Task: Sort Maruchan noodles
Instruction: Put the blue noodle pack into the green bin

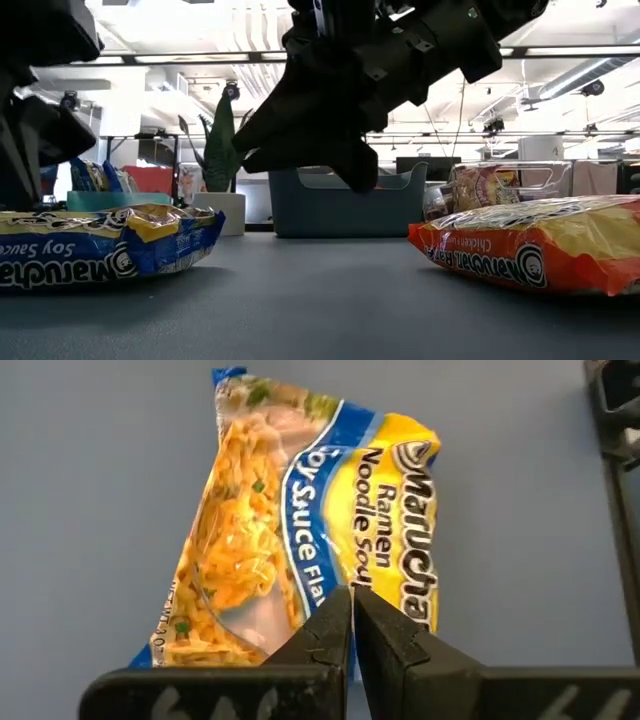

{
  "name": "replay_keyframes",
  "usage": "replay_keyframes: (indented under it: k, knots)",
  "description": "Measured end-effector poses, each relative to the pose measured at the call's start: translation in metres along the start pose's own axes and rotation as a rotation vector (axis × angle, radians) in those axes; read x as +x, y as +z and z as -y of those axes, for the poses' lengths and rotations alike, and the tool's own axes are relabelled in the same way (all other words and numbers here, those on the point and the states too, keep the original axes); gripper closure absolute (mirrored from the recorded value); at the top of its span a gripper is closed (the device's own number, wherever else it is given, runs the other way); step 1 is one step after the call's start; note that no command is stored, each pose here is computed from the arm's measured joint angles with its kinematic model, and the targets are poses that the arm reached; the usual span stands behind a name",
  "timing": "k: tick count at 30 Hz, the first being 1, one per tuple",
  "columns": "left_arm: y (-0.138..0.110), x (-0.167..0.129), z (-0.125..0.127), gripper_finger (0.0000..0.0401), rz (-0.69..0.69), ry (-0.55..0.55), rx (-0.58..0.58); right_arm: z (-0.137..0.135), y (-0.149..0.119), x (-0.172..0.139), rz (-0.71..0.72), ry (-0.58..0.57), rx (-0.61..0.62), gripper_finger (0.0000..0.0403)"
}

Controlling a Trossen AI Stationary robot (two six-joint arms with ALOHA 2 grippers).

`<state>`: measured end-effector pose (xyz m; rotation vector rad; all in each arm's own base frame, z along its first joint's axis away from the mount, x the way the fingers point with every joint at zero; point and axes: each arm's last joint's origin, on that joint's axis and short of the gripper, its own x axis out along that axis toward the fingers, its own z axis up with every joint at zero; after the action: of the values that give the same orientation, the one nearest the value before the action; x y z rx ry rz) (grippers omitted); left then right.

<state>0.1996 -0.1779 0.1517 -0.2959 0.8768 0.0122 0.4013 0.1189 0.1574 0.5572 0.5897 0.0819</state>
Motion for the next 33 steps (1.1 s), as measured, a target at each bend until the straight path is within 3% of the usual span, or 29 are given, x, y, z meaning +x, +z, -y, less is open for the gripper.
replay_keyframes:
  k: [6, 12, 17, 33]
  knots:
    - [-0.007, 0.016, 0.001, 0.0401, -0.001, 0.023, -0.004, 0.001, 0.0, 0.0, 0.015, -0.022, 0.023, 0.0316]
    - [-0.012, 0.024, 0.002, 0.0401, -0.012, 0.047, -0.013, 0.0, 0.001, 0.0, 0.026, -0.023, -0.076, 0.0325]
    - [-0.013, 0.019, 0.004, 0.0401, -0.007, 0.033, -0.009, 0.001, 0.002, 0.0, 0.025, -0.021, 0.034, 0.0328]
    - [-0.011, -0.002, 0.013, 0.0401, 0.022, -0.052, -0.009, 0.006, 0.006, 0.0, 0.014, -0.019, 0.145, 0.0173]
